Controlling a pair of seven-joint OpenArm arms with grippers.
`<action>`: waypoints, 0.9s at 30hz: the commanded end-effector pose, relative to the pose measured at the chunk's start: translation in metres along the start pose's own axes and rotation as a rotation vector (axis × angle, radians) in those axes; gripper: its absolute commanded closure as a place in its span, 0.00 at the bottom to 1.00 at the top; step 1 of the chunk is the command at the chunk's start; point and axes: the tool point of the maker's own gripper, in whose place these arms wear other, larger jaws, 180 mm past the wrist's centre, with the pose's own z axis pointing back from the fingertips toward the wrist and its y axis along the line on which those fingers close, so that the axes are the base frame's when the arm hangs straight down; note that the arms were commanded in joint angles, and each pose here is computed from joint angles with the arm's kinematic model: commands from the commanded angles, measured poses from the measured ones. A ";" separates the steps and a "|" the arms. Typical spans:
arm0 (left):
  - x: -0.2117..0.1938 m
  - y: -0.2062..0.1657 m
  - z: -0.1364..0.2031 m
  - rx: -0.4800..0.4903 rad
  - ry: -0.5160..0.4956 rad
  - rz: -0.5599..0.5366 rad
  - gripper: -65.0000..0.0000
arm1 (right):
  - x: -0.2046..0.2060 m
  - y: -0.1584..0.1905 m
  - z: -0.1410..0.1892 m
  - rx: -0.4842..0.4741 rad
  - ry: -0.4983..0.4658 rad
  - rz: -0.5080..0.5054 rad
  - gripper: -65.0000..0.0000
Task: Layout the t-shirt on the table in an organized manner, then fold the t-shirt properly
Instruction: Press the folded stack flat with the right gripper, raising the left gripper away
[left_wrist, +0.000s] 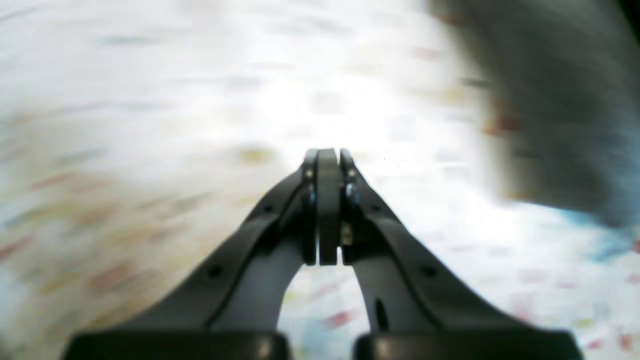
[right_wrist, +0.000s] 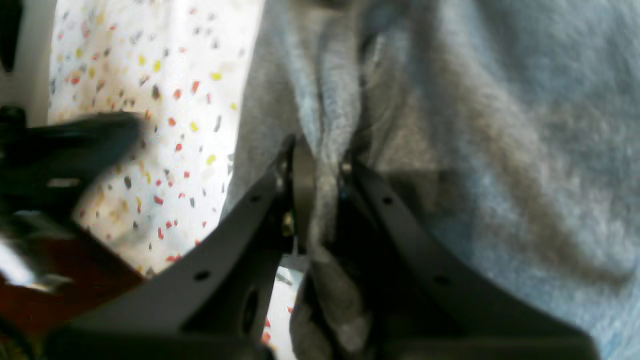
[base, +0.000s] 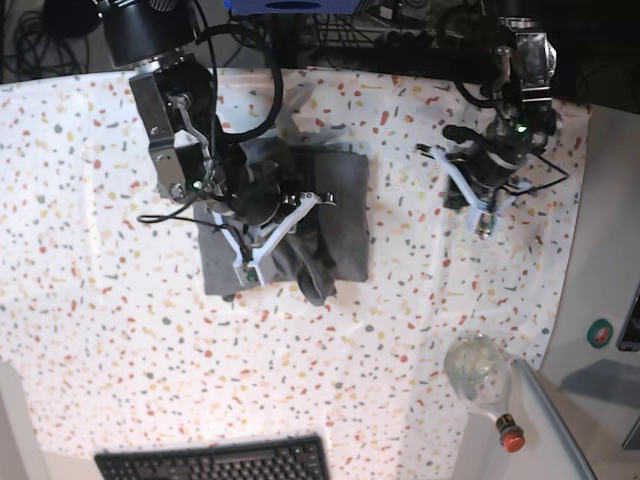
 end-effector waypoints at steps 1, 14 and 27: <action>0.006 0.008 0.009 0.001 -0.014 -0.028 1.00 | 0.018 0.005 0.002 0.004 -0.052 -0.008 1.00; -0.037 0.061 0.044 0.093 0.113 -0.016 1.00 | 0.015 0.059 -0.008 0.091 -0.078 0.114 0.60; -0.053 0.081 0.051 0.120 0.157 -0.026 1.00 | 0.077 0.073 0.043 0.116 -0.243 0.350 0.62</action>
